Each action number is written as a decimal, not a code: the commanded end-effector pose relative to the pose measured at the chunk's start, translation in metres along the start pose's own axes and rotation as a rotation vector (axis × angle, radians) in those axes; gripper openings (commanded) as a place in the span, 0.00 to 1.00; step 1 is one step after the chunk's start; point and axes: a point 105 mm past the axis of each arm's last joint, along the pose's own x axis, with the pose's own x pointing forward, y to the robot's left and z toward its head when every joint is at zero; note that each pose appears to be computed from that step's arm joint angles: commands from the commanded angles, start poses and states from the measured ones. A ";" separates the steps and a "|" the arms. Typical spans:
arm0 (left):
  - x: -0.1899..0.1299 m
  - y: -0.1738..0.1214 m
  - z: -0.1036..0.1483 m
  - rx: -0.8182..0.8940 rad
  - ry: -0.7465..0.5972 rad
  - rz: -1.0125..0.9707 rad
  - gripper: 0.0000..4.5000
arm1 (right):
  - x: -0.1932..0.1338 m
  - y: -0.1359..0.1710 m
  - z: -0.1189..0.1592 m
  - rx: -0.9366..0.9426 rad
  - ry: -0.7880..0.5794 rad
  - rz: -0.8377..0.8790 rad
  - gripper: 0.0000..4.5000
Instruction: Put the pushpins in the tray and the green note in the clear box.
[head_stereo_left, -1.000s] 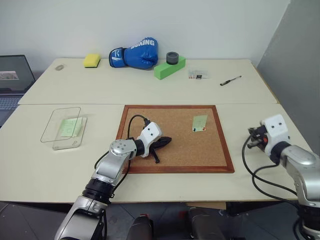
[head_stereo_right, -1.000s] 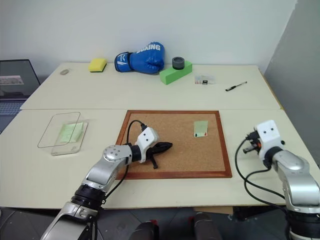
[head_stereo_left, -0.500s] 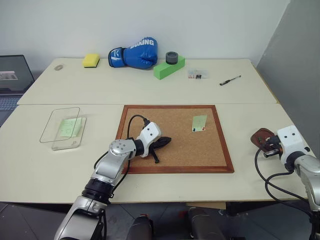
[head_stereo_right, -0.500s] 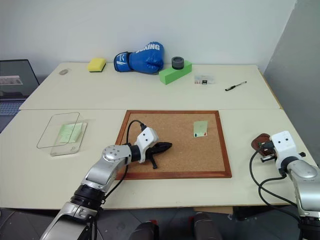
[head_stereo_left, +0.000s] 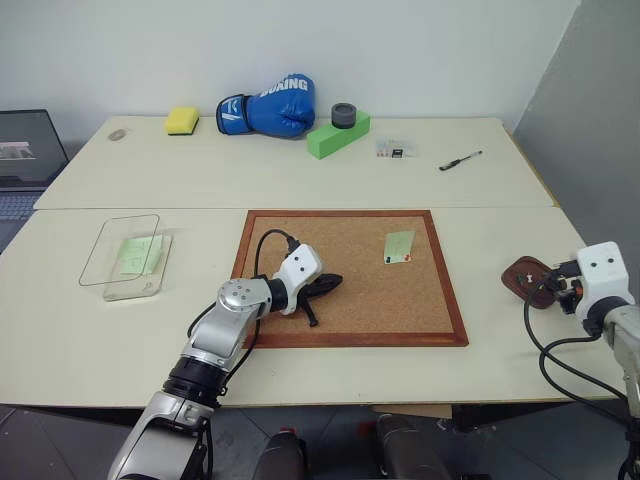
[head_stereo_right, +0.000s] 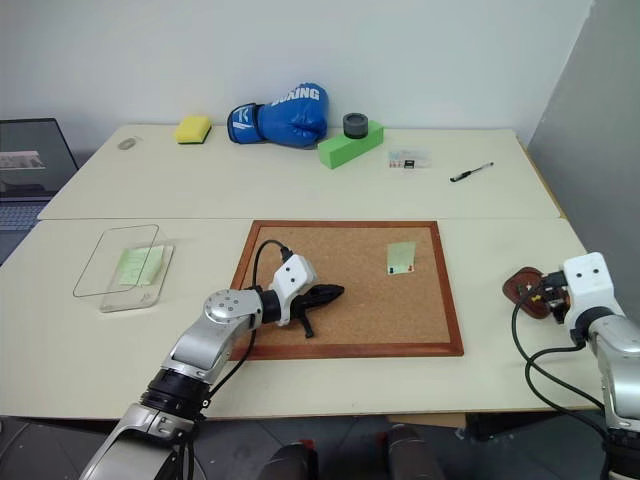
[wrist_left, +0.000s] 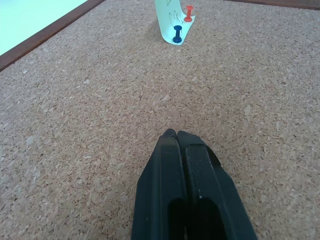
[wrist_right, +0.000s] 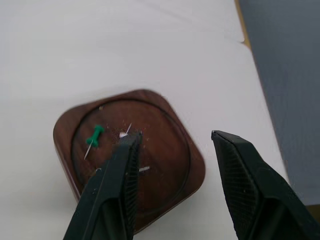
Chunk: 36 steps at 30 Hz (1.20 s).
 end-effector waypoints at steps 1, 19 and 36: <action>-0.004 0.001 -0.028 -0.035 0.102 0.015 0.00 | -0.013 0.005 0.043 0.071 -0.149 0.071 0.52; -0.007 0.005 -0.029 -0.036 0.113 0.025 0.00 | 0.007 0.167 0.066 0.150 -0.345 0.538 0.52; -0.006 0.003 -0.028 -0.034 0.112 0.021 0.00 | 0.048 0.199 0.057 0.215 -0.298 0.486 0.52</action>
